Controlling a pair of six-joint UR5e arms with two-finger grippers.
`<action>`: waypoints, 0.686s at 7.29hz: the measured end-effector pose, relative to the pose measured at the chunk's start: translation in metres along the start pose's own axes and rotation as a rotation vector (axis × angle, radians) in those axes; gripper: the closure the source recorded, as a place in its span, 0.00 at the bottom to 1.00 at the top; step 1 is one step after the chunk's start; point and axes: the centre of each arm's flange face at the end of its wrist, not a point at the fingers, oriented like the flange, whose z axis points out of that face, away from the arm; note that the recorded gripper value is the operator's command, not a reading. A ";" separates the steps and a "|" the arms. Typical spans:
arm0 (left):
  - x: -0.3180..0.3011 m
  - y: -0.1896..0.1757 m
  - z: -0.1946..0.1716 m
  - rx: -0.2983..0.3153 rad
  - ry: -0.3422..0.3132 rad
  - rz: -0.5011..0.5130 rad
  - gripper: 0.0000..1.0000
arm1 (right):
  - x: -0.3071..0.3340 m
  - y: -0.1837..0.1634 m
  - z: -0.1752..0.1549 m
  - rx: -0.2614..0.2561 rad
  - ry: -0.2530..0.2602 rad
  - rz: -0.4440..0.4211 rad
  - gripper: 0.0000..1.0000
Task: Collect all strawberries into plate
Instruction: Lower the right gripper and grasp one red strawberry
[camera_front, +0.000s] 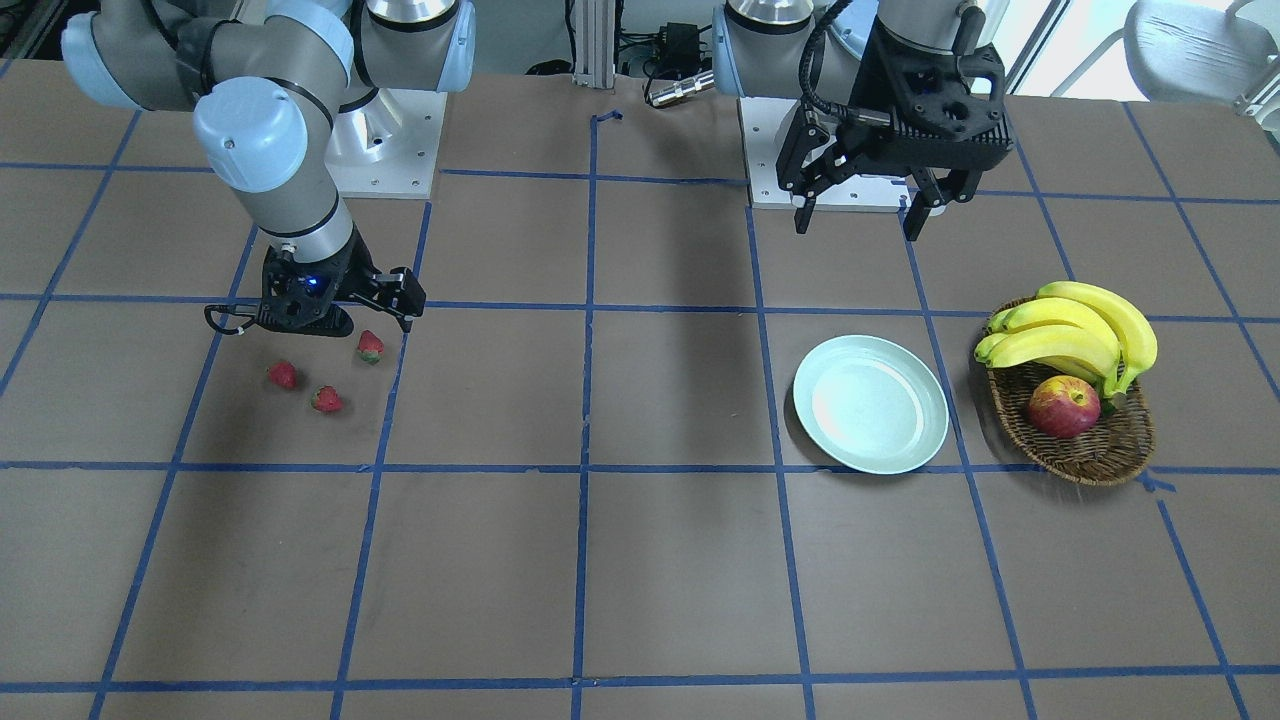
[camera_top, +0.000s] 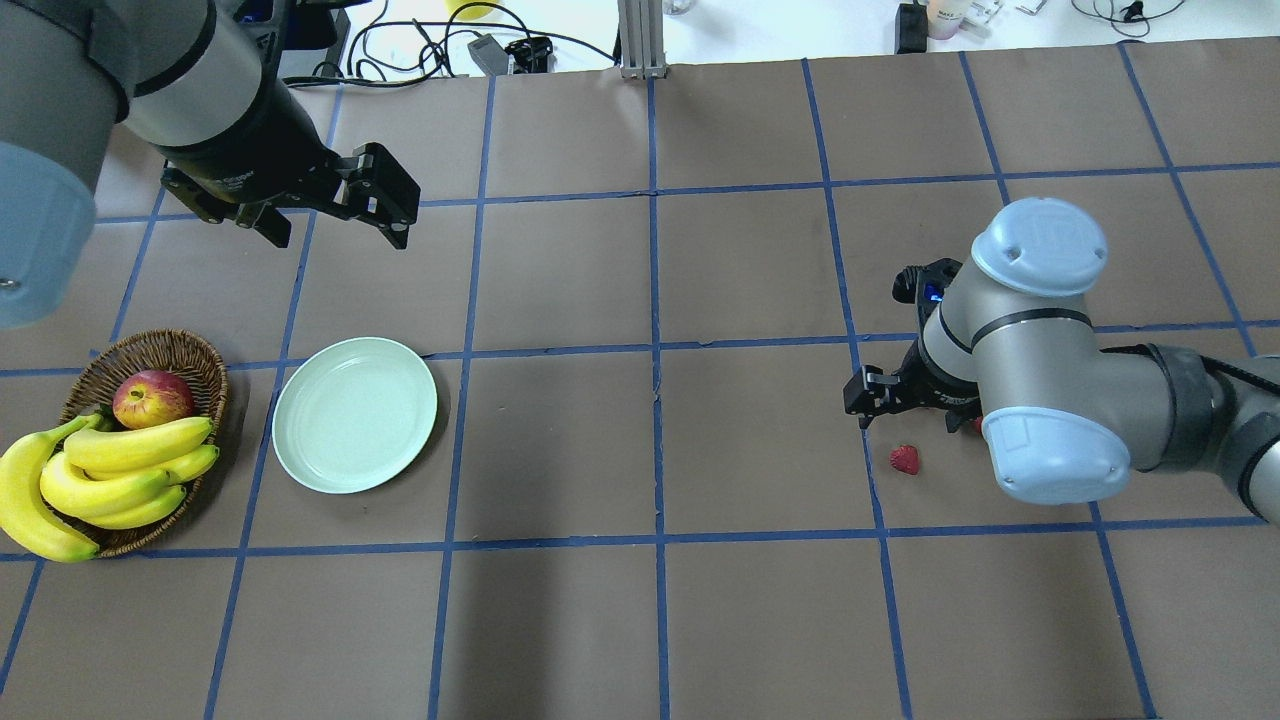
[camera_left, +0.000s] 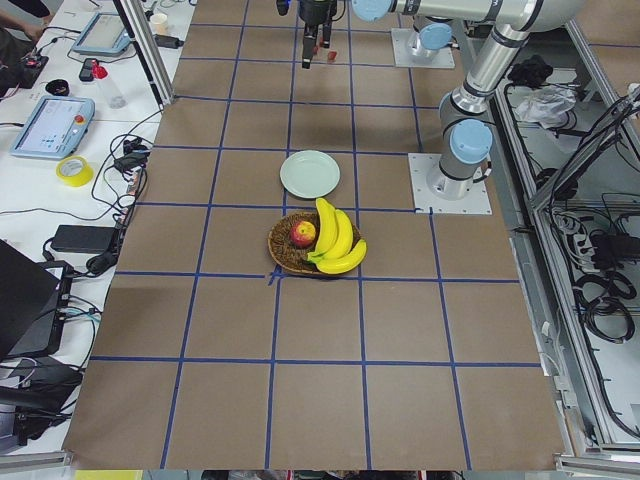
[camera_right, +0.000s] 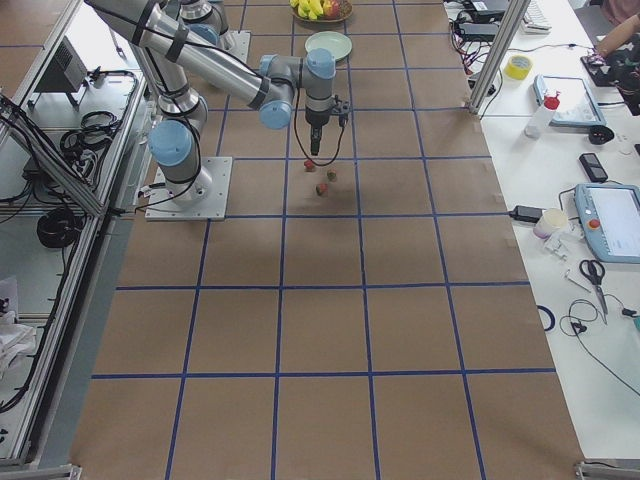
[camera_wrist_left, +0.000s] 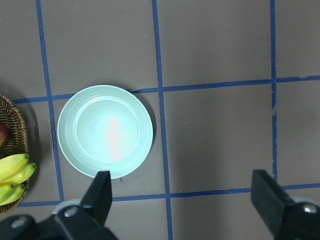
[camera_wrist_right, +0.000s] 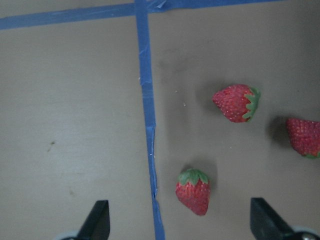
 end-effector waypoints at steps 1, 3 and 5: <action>0.000 0.000 0.000 0.000 0.000 0.000 0.00 | 0.010 0.004 0.017 -0.005 -0.004 0.011 0.05; 0.000 0.000 0.000 0.000 0.001 0.000 0.00 | 0.016 0.014 0.039 -0.021 -0.007 0.013 0.28; 0.000 0.000 0.000 0.000 0.001 0.000 0.00 | 0.017 0.018 0.051 -0.048 -0.010 0.012 0.59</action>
